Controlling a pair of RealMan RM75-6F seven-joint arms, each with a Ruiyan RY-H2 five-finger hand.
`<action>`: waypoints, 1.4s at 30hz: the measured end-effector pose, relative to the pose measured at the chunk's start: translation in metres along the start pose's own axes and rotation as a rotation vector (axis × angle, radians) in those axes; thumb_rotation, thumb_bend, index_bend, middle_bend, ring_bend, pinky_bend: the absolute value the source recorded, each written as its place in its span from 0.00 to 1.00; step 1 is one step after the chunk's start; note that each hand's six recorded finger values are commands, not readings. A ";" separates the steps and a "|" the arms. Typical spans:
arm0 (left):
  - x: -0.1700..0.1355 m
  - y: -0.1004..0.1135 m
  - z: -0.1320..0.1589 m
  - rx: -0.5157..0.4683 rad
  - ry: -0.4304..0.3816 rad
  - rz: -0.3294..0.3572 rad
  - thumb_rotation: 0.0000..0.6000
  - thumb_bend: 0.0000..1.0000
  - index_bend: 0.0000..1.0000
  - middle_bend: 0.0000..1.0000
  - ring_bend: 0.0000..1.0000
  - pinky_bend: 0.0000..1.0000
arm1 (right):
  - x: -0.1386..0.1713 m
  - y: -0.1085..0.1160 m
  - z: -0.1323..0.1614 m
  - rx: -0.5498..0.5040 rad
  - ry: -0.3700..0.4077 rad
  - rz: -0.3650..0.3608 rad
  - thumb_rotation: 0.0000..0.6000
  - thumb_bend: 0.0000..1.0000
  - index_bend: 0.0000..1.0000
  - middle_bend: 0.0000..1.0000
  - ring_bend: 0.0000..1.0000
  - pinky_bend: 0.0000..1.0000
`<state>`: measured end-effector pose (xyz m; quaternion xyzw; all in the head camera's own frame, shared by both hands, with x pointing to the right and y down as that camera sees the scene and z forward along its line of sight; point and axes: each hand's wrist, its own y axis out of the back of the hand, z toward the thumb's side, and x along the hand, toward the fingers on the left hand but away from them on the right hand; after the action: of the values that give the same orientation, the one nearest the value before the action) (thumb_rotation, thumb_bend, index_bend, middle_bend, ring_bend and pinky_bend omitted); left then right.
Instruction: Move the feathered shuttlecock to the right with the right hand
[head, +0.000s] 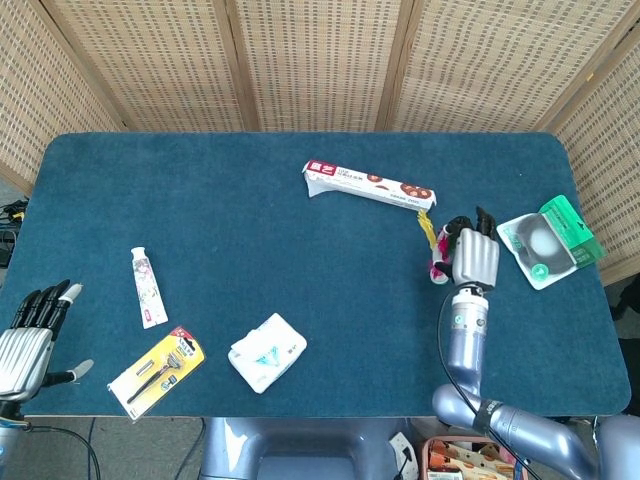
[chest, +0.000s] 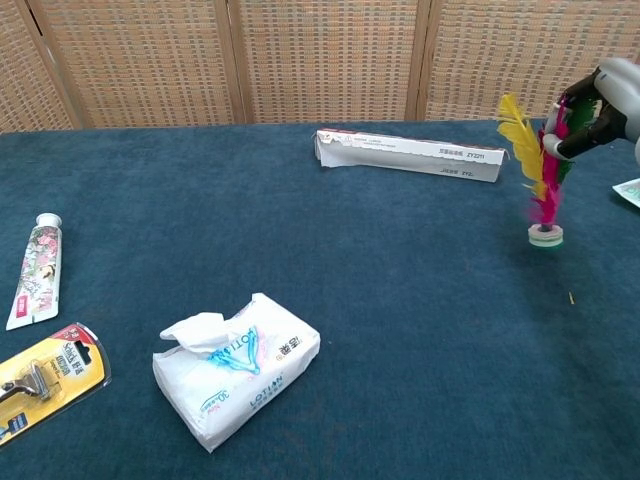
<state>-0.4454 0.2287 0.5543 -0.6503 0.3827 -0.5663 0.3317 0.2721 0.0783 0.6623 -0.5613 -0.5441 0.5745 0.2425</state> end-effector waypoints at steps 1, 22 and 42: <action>0.000 0.000 0.000 0.000 0.000 0.000 1.00 0.00 0.00 0.00 0.00 0.00 | 0.001 0.000 -0.002 -0.005 -0.004 0.001 1.00 0.43 0.58 0.30 0.02 0.00; -0.002 0.001 0.003 0.005 -0.009 0.005 1.00 0.00 0.00 0.00 0.00 0.00 | 0.004 0.009 -0.017 0.001 -0.006 0.006 1.00 0.36 0.27 0.01 0.00 0.00; 0.000 0.001 -0.006 0.006 0.024 0.003 1.00 0.00 0.00 0.00 0.00 0.00 | 0.036 0.092 -0.034 0.154 0.144 -0.076 1.00 0.28 0.05 0.00 0.00 0.00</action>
<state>-0.4518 0.2279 0.5540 -0.6421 0.3858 -0.5746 0.3297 0.3248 0.0955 0.5742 -0.5600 -0.5003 0.5631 0.3449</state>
